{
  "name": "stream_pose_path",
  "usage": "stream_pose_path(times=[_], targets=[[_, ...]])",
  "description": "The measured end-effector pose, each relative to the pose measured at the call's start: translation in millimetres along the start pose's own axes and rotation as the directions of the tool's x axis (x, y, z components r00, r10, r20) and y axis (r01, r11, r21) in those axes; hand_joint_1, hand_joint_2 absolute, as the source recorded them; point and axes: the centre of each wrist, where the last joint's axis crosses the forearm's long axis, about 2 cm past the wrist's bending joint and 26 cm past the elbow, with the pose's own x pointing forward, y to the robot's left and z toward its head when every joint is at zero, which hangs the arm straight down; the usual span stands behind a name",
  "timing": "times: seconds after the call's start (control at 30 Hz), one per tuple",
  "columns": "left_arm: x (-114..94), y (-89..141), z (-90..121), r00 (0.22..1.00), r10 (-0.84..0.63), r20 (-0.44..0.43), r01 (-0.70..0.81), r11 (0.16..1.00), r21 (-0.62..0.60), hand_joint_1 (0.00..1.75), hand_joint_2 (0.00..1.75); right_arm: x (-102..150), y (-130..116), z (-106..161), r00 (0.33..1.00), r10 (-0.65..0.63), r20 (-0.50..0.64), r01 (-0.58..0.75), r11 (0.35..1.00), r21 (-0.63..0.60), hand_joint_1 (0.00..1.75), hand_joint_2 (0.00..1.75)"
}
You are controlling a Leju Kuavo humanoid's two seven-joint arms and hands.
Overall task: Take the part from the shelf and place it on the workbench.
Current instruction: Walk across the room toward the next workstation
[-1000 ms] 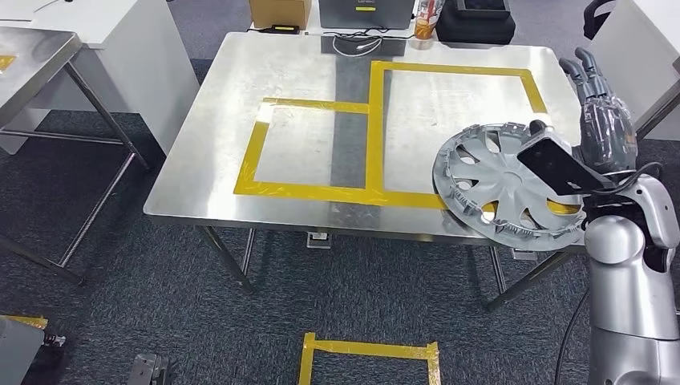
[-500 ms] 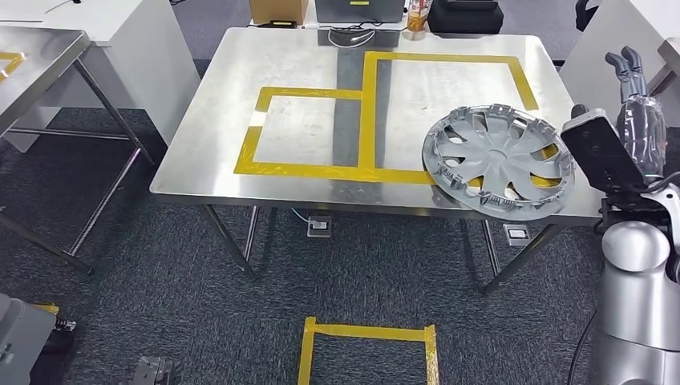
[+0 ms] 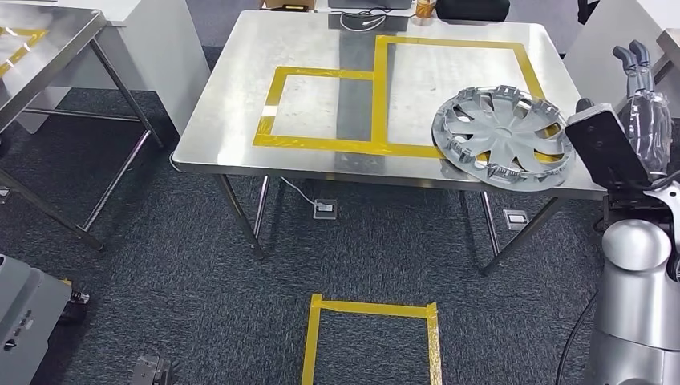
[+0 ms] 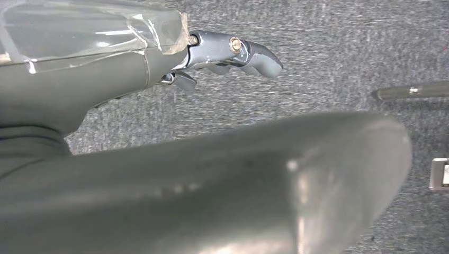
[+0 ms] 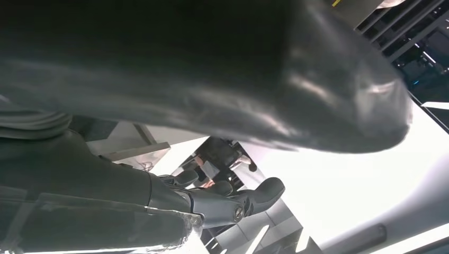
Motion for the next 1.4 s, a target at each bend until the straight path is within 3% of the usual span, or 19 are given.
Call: stream_pose_path(times=[1.4], targets=[[-4, 3, 4, 1.0, 0.003, -0.006, -0.003, 1.0, 0.018, 0.0, 0.0, 8, 14, 5, 0.995, 0.031, -0.093, -0.031, 0.999, 0.009, 0.0, 0.0]])
